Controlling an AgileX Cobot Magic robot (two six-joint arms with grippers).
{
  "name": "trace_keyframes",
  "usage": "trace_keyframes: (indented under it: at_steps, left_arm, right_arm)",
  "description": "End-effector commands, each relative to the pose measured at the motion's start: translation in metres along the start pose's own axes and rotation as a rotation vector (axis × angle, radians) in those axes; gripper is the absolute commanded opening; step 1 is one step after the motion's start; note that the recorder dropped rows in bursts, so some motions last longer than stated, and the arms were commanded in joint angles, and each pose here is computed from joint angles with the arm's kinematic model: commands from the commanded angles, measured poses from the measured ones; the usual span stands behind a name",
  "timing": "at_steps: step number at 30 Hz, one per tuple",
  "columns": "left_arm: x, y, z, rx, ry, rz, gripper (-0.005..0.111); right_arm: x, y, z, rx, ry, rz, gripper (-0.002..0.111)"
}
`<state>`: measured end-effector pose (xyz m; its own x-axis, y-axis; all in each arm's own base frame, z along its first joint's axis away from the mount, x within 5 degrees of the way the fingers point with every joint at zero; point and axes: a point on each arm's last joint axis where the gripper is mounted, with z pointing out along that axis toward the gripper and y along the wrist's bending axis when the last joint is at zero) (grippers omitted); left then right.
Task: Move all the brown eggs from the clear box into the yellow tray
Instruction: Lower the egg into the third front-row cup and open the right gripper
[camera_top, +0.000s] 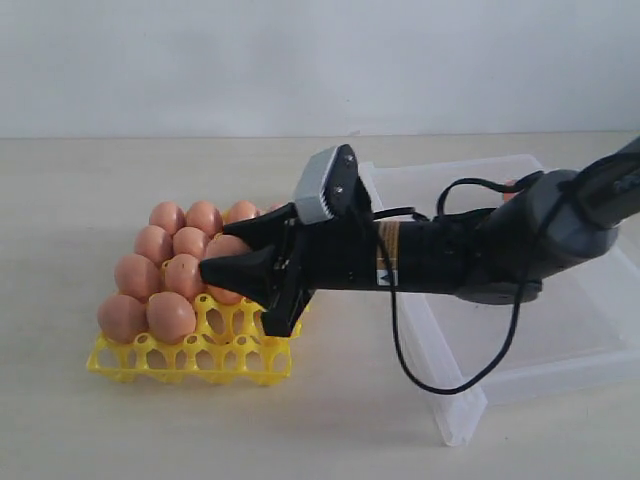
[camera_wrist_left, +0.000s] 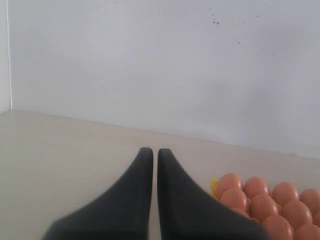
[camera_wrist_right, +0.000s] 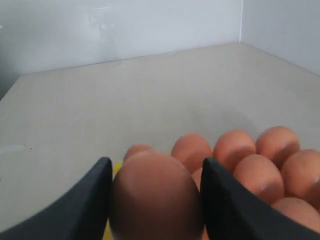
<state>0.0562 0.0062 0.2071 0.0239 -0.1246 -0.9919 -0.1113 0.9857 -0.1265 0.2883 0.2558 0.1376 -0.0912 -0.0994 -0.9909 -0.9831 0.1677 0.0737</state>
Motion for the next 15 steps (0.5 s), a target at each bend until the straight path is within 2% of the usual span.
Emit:
trace_keyframes:
  at_steps: [1,7,15]
  left_arm:
    - [0.001,0.0,0.0,0.002,-0.002,-0.018,0.004]
    - [0.001,0.0,0.0,0.002,-0.002,-0.018,0.004]
    - [0.001,0.0,0.0,0.002,0.0,-0.018,0.004]
  right_arm:
    - [0.007,0.004,0.026,-0.054,0.012,-0.026,0.0]
    - [0.018,0.003,0.036,-0.031,0.105,-0.041,0.0]
    - [0.019,0.004,0.036,-0.034,0.116,-0.036,0.0]
